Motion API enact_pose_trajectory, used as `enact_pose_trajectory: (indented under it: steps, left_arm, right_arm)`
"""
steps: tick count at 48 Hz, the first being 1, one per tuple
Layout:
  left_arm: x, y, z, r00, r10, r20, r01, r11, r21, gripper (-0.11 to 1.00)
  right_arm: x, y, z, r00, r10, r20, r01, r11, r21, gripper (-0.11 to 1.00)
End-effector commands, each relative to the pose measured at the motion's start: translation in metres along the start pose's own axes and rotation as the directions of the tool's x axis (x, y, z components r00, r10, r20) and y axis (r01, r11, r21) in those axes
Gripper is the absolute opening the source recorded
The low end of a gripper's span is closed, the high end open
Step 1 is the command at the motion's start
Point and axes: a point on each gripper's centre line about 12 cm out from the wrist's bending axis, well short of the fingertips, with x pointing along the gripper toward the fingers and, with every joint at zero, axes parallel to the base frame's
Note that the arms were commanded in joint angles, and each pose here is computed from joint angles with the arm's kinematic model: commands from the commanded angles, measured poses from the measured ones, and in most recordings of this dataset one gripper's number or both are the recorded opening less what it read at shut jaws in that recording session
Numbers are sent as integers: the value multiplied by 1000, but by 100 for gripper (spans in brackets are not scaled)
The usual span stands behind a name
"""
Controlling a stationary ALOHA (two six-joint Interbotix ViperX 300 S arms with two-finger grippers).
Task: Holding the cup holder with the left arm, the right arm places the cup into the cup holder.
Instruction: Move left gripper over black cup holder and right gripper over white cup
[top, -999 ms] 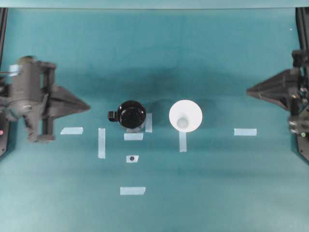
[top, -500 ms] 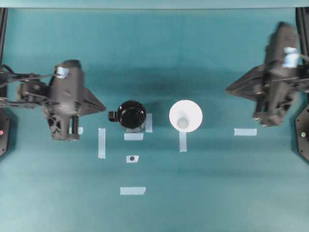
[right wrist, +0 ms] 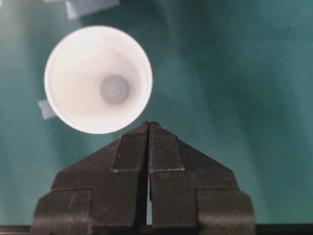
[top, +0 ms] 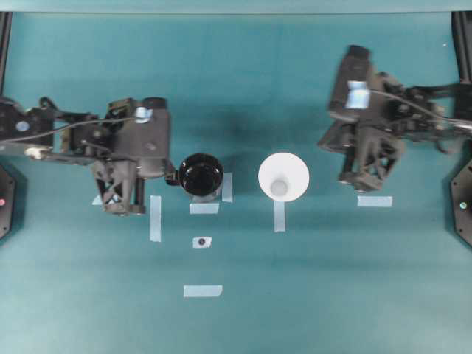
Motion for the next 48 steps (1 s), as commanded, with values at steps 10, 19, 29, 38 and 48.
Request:
enact_pose_trajectory:
  steps: [10, 19, 29, 38, 48]
  left_arm:
    - [-5, 3, 11, 1000, 4, 9, -4, 1000, 8, 3]
    - [-4, 2, 10, 1000, 3, 1, -3, 1000, 6, 3]
    - [-2, 2, 6, 1000, 1, -20, -1, 1000, 6, 3]
    - [-1, 2, 5, 1000, 0, -29, 0, 1000, 5, 8]
    - [7, 1, -3, 999, -4, -54, 4, 1000, 2, 59]
  right_arm:
    - [21, 1, 18, 998, -11, -68, 11, 1000, -7, 2]
    - [24, 1, 21, 997, -16, -69, 15, 1000, -13, 2]
    - [25, 0, 23, 998, -22, -62, 20, 999, -39, 6]
    - [24, 2, 26, 999, -18, -49, 14, 996, -88, 20]
    - [28, 2, 26, 998, -19, -55, 14, 996, -90, 72]
